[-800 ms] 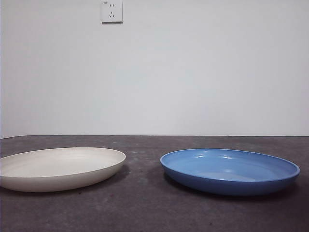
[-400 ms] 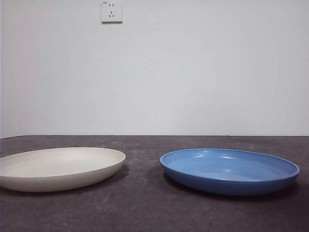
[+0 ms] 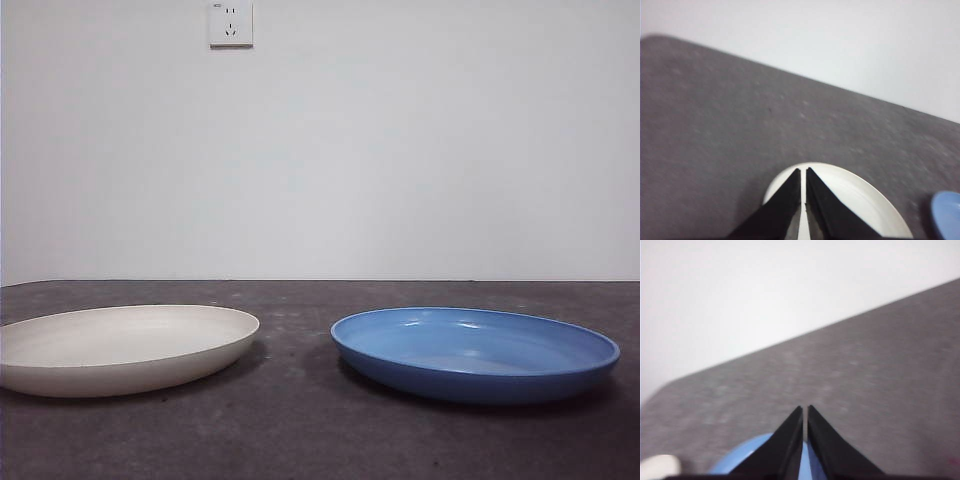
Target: Pick up the white plate, put it on the blue plate, put it on desk
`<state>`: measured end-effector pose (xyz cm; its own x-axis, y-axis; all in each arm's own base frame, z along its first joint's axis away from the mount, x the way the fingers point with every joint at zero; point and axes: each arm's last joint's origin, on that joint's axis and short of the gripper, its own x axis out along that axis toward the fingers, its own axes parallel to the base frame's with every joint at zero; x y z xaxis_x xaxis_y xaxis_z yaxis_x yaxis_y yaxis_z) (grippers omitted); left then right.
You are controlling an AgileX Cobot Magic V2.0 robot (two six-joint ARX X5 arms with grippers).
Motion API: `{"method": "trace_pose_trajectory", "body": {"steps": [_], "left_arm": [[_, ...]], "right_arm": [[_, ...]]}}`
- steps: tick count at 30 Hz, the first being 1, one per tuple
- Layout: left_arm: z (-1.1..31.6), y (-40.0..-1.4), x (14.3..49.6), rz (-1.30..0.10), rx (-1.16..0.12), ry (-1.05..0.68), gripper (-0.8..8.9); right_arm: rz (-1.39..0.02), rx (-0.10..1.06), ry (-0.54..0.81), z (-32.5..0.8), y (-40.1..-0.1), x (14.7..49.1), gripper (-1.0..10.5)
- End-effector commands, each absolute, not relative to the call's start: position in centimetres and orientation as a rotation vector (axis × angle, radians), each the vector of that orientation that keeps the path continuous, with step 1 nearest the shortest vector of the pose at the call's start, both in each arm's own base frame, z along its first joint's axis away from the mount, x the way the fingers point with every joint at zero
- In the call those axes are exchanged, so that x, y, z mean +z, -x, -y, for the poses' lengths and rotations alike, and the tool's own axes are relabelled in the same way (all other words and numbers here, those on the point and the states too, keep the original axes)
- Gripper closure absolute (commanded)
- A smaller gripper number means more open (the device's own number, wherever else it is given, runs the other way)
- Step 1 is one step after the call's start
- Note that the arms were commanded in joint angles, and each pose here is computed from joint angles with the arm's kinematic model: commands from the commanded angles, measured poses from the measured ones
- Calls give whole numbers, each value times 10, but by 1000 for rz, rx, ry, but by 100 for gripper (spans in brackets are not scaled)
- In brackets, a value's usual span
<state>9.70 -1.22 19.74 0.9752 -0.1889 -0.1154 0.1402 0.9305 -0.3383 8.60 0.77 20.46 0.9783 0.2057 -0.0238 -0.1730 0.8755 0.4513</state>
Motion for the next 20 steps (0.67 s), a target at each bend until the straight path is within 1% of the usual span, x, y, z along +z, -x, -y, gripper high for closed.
{"method": "trace_pose_trajectory", "body": {"steps": [1,4,10,16,20], "left_arm": [[15,-99,219,-143,-212,365,797],[17,-103,243,-151,-261,351,797],[23,-111,294,-223,-358,329,797],[29,-114,340,-230,-491,328,797],[32,-113,358,-251,-524,323,797]], "right_arm": [[-81,259,-515,-10,-85,218,936],[-133,322,-521,-13,-85,232,936],[-262,394,-512,-15,-87,262,936],[-320,558,-450,-20,-90,293,936],[-331,621,-389,-23,-90,313,936]]}}
